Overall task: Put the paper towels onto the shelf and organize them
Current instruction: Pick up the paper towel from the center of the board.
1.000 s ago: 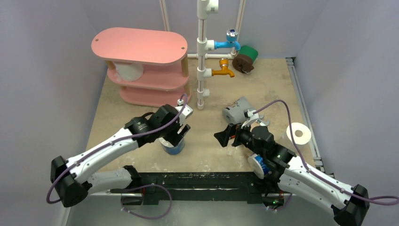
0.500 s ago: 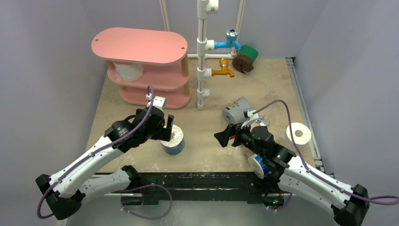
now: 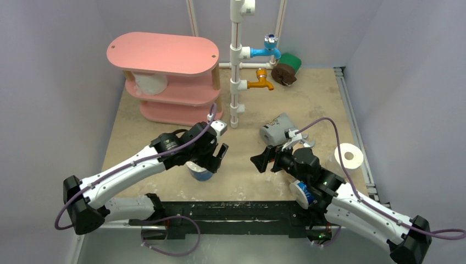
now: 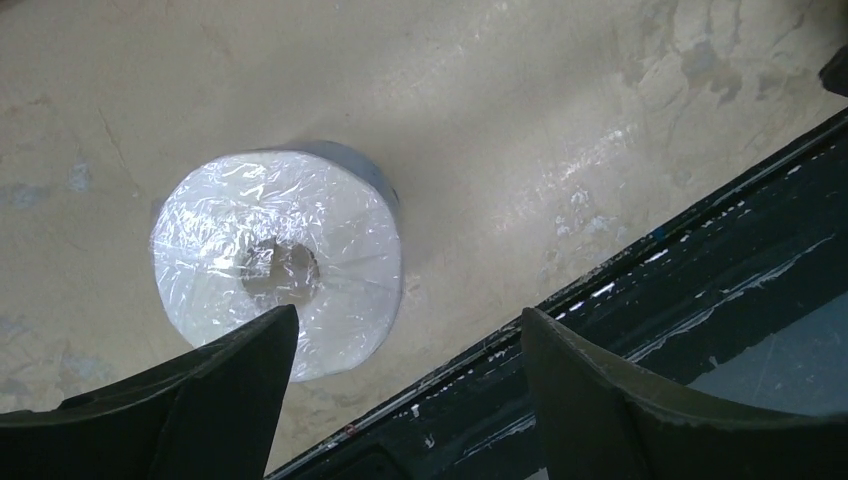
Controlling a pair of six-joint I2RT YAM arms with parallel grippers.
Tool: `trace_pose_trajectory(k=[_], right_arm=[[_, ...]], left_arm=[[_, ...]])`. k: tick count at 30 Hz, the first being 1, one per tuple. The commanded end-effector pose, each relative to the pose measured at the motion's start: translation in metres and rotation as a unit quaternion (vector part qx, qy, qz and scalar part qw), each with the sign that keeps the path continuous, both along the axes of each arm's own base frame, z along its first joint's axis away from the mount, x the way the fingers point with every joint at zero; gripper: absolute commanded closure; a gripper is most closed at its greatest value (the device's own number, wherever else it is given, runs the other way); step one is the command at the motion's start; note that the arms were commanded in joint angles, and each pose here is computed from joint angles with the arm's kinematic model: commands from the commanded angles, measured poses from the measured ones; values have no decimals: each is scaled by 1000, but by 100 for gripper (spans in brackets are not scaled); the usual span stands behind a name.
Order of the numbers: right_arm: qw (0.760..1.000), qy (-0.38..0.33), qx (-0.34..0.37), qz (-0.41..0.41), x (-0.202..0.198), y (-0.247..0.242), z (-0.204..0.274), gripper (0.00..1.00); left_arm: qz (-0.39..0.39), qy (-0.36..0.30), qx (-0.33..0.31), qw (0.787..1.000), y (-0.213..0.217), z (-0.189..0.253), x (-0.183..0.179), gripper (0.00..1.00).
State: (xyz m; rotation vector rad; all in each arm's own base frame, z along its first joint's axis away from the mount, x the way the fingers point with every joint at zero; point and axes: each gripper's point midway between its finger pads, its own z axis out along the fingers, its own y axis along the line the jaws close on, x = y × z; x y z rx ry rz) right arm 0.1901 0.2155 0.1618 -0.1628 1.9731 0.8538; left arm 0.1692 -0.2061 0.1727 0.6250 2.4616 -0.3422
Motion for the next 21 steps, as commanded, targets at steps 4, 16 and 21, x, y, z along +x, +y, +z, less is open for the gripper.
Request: trace_pose_trajectory(k=[4, 16, 21], right_arm=[[1000, -11, 6, -3, 1, -2, 6, 4], [1000, -10, 3, 0, 2, 0, 4, 4], [1000, -8, 3, 2, 2, 2, 3, 4]], left_arm=[[-60, -49, 44, 996, -1, 8, 16, 21], [296, -42, -49, 953, 92, -6, 33, 17], [381, -26, -106, 918, 103, -7, 22, 0]])
